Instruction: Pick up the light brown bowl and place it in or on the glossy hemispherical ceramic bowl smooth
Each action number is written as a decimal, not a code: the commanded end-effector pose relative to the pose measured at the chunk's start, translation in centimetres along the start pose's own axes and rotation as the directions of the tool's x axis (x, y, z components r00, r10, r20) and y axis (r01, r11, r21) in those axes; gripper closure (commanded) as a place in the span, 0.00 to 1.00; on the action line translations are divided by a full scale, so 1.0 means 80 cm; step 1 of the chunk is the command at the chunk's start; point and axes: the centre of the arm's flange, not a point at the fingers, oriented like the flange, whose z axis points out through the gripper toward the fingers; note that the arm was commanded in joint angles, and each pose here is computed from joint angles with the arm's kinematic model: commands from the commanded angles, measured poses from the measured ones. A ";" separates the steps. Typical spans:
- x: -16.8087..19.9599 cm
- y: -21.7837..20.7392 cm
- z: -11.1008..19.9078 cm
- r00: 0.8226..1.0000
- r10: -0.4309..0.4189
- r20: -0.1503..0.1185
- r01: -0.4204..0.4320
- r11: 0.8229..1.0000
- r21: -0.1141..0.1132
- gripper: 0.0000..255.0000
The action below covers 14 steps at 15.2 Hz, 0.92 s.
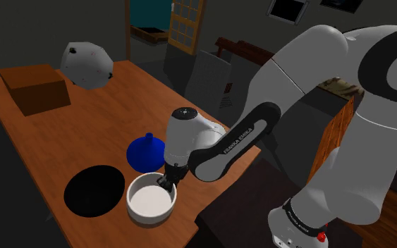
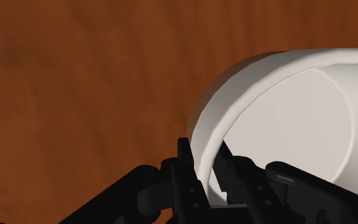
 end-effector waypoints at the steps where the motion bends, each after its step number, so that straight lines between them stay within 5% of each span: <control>1: 0.000 0.000 -0.014 1.000 0.000 0.000 0.000 1.000 0.000 1.00; 14: -0.005 -0.002 -0.100 1.000 0.000 0.000 0.000 1.000 0.000 1.00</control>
